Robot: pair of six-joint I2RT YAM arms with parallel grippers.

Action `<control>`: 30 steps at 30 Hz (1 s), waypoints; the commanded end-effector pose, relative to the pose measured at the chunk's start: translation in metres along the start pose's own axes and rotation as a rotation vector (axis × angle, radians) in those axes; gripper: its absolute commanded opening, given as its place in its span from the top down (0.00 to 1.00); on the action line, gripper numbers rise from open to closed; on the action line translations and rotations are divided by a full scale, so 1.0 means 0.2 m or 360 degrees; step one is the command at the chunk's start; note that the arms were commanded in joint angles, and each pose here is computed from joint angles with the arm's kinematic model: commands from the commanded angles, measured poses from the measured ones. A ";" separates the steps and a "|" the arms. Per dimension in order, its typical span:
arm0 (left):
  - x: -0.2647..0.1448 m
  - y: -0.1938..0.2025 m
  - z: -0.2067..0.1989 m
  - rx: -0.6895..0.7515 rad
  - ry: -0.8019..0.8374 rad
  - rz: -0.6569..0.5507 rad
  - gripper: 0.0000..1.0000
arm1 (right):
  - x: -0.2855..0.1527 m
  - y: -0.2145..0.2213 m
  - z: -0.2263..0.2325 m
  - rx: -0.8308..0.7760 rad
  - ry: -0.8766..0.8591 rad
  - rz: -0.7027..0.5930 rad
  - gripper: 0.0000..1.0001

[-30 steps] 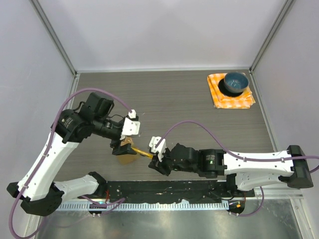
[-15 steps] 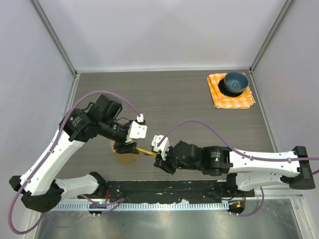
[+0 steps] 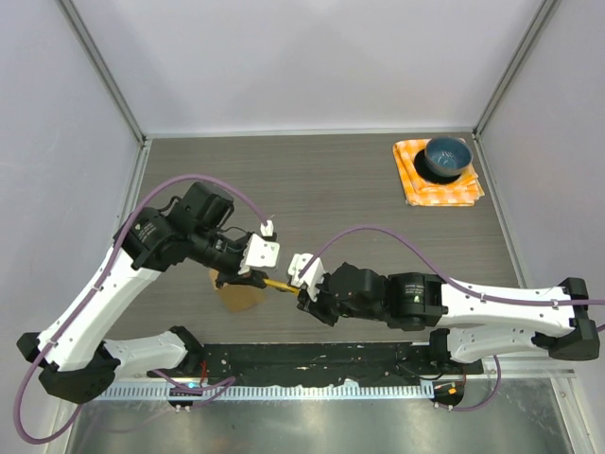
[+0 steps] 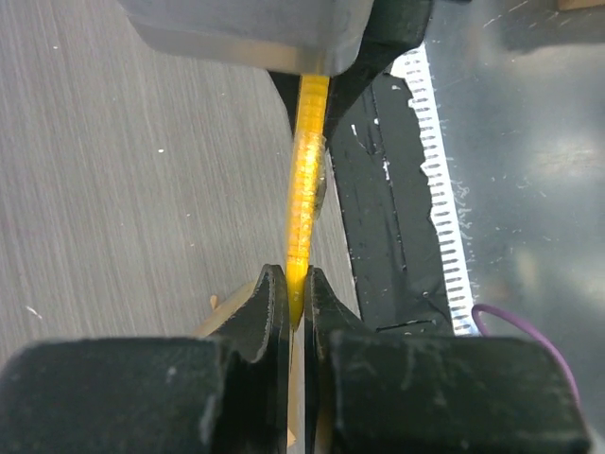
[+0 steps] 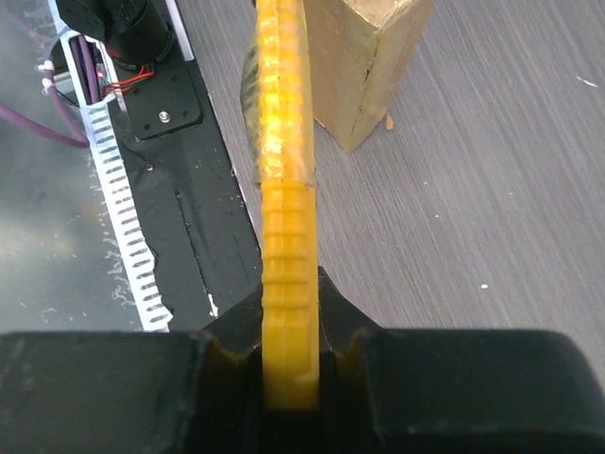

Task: Unpack the express box
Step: Adjust the knife.

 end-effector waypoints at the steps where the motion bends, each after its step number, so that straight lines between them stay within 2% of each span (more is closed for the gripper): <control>1: -0.03 0.20 -0.25 -0.0374 0.0281 0.0243 1.00 | -0.21 -0.46 -0.14 -0.0007 0.0189 -0.0483 0.67; 4: 0.00 0.12 -0.18 -0.0450 0.0212 0.0080 1.00 | -0.36 -0.57 -0.23 0.0006 0.0301 -0.0665 0.45; 7: -0.02 0.02 -0.09 -0.0569 0.0143 -0.0155 1.00 | -0.50 -0.61 -0.31 0.0067 0.0408 -0.0789 0.32; 8: -0.03 -0.01 -0.05 -0.0642 0.0125 -0.0205 1.00 | -0.60 -0.64 -0.33 0.0118 0.0421 -0.0891 0.30; 11: -0.12 -0.11 0.09 -0.0752 0.0053 -0.0460 1.00 | -0.78 -0.61 -0.38 0.0208 0.0474 -0.1024 0.23; 15: -0.24 -0.29 0.24 -0.0965 0.0064 -0.0814 1.00 | -0.76 -0.49 -0.37 0.0377 0.0436 -0.1128 0.13; 16: -0.26 -0.32 0.24 -0.0972 0.0094 -0.0874 1.00 | -0.74 -0.48 -0.36 0.0397 0.0419 -0.1146 0.08; 17: -0.25 -0.33 0.25 -0.1027 0.0137 -0.0906 1.00 | -0.74 -0.50 -0.35 0.0423 0.0408 -0.1220 0.07; 18: -0.28 -0.39 0.28 -0.0894 0.0115 -0.0987 1.00 | -0.65 -0.47 -0.33 0.0421 0.0396 -0.1188 0.06; 20: -0.29 -0.42 0.27 -0.1016 0.0183 -0.1040 1.00 | -0.60 -0.52 -0.32 0.0427 0.0375 -0.1241 0.05; 21: -0.31 -0.45 0.27 -0.0934 0.0185 -0.1074 1.00 | -0.57 -0.54 -0.31 0.0417 0.0375 -0.1232 0.05; 25: -0.33 -0.46 0.22 -0.0908 0.0202 -0.1079 1.00 | -0.44 -0.64 -0.32 0.0392 0.0315 -0.1269 0.05; 30: -0.33 -0.45 0.18 -0.0871 0.0195 -0.1083 1.00 | -0.44 -0.76 -0.39 0.0438 0.0166 -0.1430 0.05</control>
Point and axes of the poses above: each gripper's point midway between its finger pads, its own x axis out along the fingers, its own z axis along the line the jaws close on, y = z × x, the point moved 1 cm from there along -x, back along the fingers, and after that the axes turned 6 degrees about -x, right-handed, at the moved point
